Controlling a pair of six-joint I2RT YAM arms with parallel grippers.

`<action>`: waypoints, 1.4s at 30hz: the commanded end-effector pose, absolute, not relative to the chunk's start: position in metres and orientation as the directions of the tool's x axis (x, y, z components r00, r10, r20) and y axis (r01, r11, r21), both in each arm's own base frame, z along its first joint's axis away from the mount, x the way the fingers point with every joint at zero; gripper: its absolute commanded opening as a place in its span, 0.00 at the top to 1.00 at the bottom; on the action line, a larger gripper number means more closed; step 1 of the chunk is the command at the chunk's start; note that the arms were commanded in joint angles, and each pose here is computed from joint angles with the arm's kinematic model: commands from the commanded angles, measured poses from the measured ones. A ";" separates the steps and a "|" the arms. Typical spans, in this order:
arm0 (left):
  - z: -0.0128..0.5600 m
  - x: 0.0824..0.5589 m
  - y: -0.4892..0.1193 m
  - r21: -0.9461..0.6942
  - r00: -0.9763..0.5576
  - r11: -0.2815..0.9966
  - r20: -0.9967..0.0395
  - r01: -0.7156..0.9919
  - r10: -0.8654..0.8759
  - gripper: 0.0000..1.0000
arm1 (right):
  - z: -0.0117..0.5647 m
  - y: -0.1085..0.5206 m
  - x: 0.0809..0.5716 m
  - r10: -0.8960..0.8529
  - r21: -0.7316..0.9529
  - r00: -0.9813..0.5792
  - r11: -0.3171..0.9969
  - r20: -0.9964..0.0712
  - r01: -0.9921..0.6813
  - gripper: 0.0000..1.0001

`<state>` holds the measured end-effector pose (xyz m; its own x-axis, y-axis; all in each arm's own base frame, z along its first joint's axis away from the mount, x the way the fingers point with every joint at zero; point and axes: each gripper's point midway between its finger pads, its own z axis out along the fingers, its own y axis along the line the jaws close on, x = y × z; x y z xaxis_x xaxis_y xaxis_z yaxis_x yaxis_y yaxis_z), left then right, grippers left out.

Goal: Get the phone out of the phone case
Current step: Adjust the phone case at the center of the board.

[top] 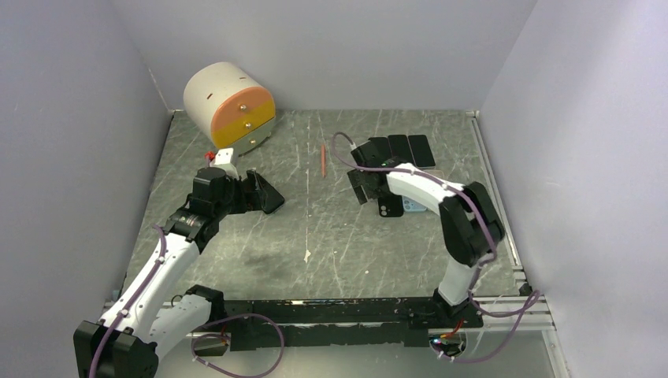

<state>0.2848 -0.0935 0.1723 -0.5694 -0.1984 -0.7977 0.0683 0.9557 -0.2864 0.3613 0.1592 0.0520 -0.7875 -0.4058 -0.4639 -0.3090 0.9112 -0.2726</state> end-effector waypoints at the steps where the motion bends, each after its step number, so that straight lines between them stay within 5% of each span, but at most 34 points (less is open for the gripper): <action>1: 0.183 0.291 -0.093 -0.283 -0.539 0.956 -0.819 0.080 -0.197 0.05 | 0.066 0.175 0.330 -0.212 -0.024 -0.834 0.972 -0.509 -0.232 0.20; 14: 0.179 0.292 -0.094 -0.290 -0.550 0.954 -0.810 0.075 -0.203 0.05 | 0.031 0.167 0.276 -0.075 0.108 -0.905 0.985 -0.419 -0.131 0.20; 42: 0.160 0.294 -0.098 -0.349 -0.643 0.937 -0.712 -0.025 -0.283 0.05 | 0.040 0.154 0.321 -0.043 0.115 -0.862 0.987 -0.504 -0.116 0.18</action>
<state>0.2886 -0.0949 0.1483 -0.6382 -0.2322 -0.7340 0.0102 0.9508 -0.3096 0.3021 0.1462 0.0176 -0.9001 -0.0466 -0.4332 -0.0934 0.9918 0.0874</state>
